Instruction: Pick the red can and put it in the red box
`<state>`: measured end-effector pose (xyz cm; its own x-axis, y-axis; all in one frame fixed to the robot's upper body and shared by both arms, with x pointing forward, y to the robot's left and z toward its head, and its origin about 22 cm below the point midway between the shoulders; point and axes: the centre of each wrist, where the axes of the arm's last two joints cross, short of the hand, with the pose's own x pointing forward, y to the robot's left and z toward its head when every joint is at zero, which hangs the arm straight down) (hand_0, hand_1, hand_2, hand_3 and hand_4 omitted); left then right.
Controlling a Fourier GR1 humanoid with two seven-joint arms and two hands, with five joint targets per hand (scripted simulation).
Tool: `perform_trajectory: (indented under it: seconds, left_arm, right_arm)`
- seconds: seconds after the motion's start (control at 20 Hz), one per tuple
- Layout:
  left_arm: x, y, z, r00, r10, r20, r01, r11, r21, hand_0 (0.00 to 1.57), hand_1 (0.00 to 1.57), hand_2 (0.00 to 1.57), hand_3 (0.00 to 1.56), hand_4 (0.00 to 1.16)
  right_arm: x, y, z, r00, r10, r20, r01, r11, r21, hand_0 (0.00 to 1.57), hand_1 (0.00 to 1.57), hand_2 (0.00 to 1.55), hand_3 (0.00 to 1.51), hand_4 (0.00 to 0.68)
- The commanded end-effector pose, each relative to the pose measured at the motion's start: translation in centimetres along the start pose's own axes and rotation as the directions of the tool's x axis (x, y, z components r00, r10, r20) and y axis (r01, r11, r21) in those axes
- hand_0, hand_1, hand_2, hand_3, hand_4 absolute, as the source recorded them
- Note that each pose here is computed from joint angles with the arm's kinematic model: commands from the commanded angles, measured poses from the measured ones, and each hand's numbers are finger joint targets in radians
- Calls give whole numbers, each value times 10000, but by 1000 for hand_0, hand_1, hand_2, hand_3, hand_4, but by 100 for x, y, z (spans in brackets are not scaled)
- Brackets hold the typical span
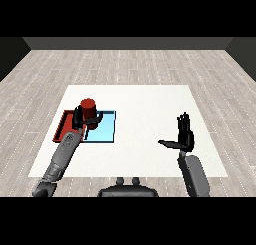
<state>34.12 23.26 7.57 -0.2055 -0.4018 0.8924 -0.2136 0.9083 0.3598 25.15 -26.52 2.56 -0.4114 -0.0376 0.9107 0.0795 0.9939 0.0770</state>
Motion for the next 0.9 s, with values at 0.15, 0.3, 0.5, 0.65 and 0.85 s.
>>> perform_trajectory:
  seconds: [0.15,0.3,0.5,0.65,0.85]
  left_arm:
    - [-436,498,-240,9667,-1730,-1884,1873,9804,611,1544,1544,1523,1445,1079]
    - [-810,701,-243,9418,-1808,-2835,2149,9721,937,1571,1571,1560,1457,1101]
    - [-1307,939,-14,8910,-1893,-4127,2497,9634,972,1571,1571,1569,1490,1088]
    - [-1521,915,110,8463,-2464,-4724,3234,9422,880,1571,1571,1571,1501,1040]
    - [-1589,909,85,7317,-3010,-6115,4071,9126,379,1005,1005,1064,1208,939]
  right_arm:
    - [-227,-2,122,9979,215,-618,-219,9997,-59,0,0,0,0,0]
    - [-253,-189,235,9980,410,-477,-407,9991,85,0,0,0,0,0]
    - [-224,1,42,9998,188,-37,-189,9997,-123,0,0,0,0,0]
    - [-205,-179,49,9994,270,236,-275,9994,209,0,0,0,0,0]
    - [-219,-28,58,9960,608,658,-618,9980,128,0,0,0,0,0]
